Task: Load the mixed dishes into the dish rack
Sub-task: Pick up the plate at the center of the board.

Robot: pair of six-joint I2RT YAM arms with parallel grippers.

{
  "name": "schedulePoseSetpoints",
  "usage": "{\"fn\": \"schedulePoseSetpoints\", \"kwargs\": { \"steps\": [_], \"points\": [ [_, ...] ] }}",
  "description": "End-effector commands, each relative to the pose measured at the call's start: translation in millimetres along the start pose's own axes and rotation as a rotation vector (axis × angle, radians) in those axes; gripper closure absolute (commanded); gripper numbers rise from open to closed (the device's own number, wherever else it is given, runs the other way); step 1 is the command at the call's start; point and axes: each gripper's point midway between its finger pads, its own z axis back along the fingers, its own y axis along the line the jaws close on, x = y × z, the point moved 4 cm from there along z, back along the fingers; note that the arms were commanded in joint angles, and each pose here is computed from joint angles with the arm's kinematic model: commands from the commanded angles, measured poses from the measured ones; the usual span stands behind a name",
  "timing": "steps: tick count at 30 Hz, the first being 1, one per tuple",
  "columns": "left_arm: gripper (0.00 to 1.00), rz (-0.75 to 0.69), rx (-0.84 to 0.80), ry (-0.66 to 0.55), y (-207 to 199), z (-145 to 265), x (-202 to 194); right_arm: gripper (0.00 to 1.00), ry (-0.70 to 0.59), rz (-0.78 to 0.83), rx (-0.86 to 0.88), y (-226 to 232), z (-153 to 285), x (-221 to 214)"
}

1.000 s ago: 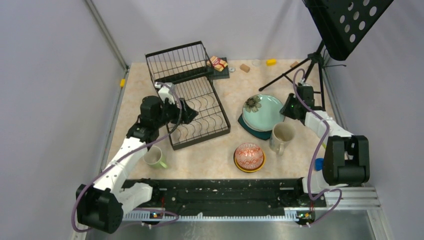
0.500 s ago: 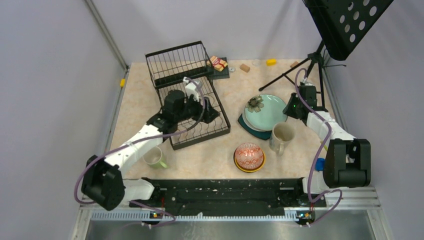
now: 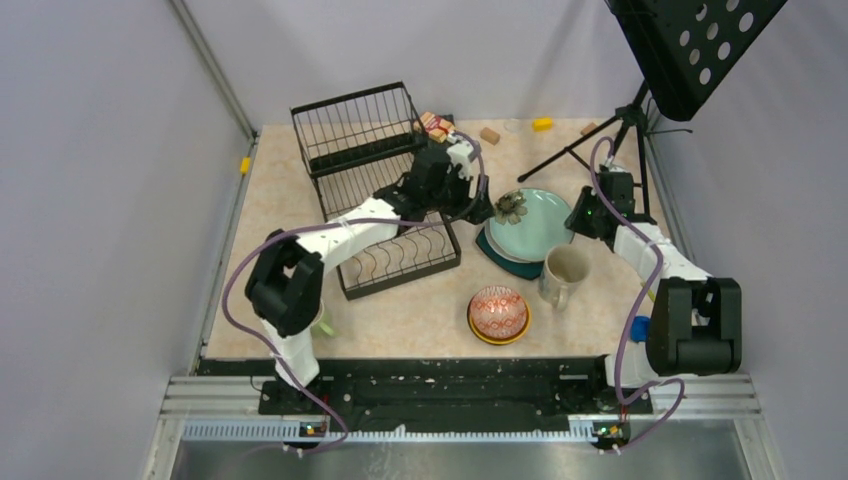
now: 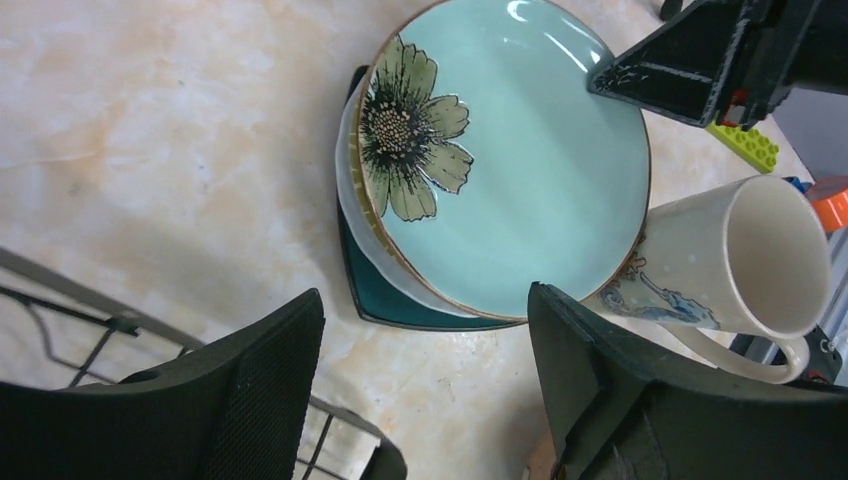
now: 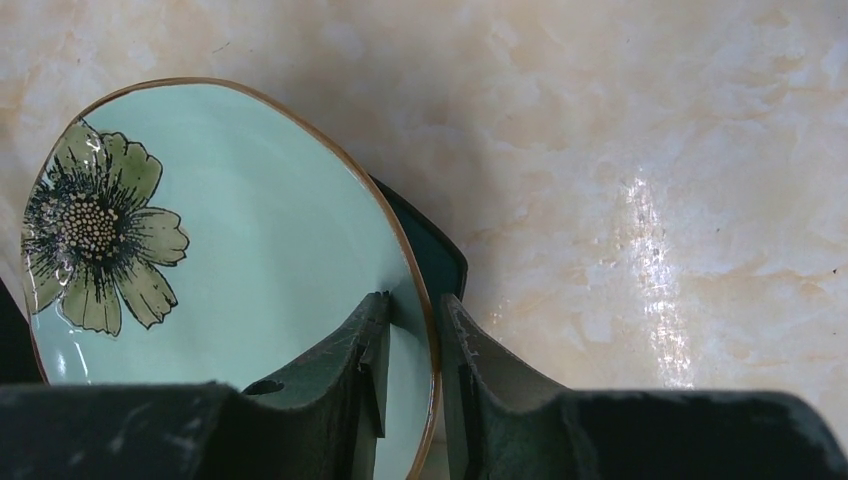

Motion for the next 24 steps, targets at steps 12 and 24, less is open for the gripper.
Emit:
{"fn": "schedulePoseSetpoints", "kwargs": {
  "steps": [12,24],
  "points": [
    [0.34,0.084,0.016,0.110,16,-77,-24,0.75,-0.052,-0.003,0.091,12,9,11],
    [0.71,0.094,-0.049,0.097,5,-77,-21,0.68,-0.010,0.021,0.167,25,6,-2]
  ]
}}
